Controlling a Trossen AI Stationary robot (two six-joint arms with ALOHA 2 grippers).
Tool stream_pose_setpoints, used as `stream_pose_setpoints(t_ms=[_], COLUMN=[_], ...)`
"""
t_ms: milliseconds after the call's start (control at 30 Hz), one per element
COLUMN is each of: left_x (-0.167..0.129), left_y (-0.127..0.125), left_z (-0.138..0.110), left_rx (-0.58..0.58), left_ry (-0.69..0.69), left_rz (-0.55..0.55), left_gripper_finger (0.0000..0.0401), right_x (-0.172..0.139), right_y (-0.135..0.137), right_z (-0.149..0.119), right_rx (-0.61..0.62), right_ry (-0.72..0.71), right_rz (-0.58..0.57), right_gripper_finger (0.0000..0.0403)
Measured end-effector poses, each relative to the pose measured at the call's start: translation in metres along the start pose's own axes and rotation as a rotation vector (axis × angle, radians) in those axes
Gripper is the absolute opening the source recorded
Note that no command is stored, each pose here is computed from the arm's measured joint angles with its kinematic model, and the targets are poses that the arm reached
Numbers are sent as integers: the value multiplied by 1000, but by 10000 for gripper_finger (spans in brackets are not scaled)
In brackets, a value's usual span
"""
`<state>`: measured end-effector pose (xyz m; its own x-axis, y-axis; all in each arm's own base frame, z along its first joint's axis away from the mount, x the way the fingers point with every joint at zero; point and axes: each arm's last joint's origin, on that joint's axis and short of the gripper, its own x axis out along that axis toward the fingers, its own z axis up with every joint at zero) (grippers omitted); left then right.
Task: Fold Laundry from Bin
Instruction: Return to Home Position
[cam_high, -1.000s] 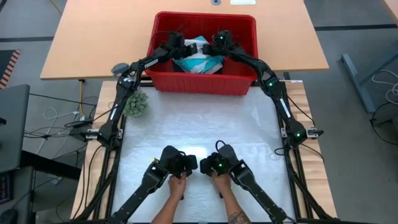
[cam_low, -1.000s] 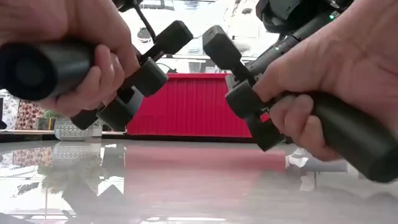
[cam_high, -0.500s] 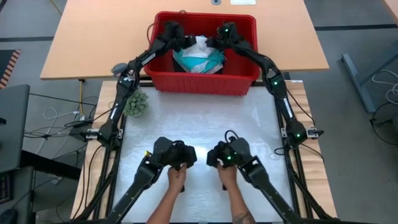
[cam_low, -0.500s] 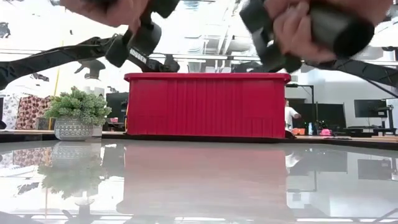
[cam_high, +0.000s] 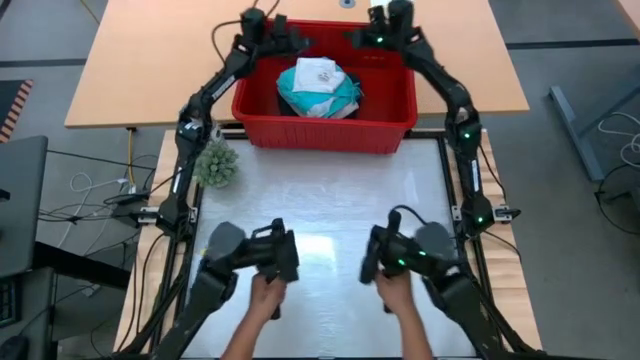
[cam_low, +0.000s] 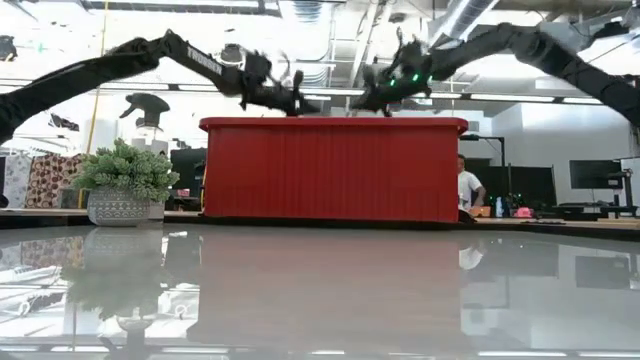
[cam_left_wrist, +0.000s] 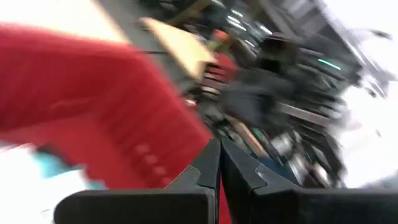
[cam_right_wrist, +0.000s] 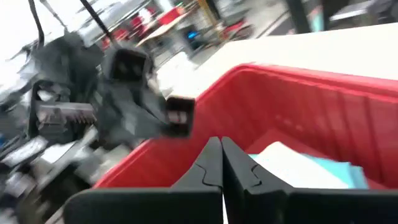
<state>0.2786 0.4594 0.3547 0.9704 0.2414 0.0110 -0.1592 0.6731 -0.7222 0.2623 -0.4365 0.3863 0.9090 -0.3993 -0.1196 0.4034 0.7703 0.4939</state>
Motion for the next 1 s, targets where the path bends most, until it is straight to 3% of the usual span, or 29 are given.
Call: stream_pose_setpoints(t_ms=[100,200,433,533,800,1000], left_x=[-15,-31,-91,-121,-185,-207], left_y=[-57,-109,-238,-280,-334,-350], left_z=[15,24,25,18,-15,-34], left_rx=[150,302,647,722,784,817], left_ry=[28,10,-97,-104,60,180], left_rz=[-111,-153,-116,-107,-101,-253], left_gripper_finger=[0,0,0,0,0,0], right_x=[-25,-51,-120,-156,-214,-203], right_y=[28,60,135,172,260,298], right_z=[16,28,34,31,11,-21], right_rx=[-46,-113,-222,-297,-518,-579], right_ry=[46,75,215,249,264,317], right_rz=[85,132,265,299,499,714], right_gripper_finger=[26,34,28,28,32,22])
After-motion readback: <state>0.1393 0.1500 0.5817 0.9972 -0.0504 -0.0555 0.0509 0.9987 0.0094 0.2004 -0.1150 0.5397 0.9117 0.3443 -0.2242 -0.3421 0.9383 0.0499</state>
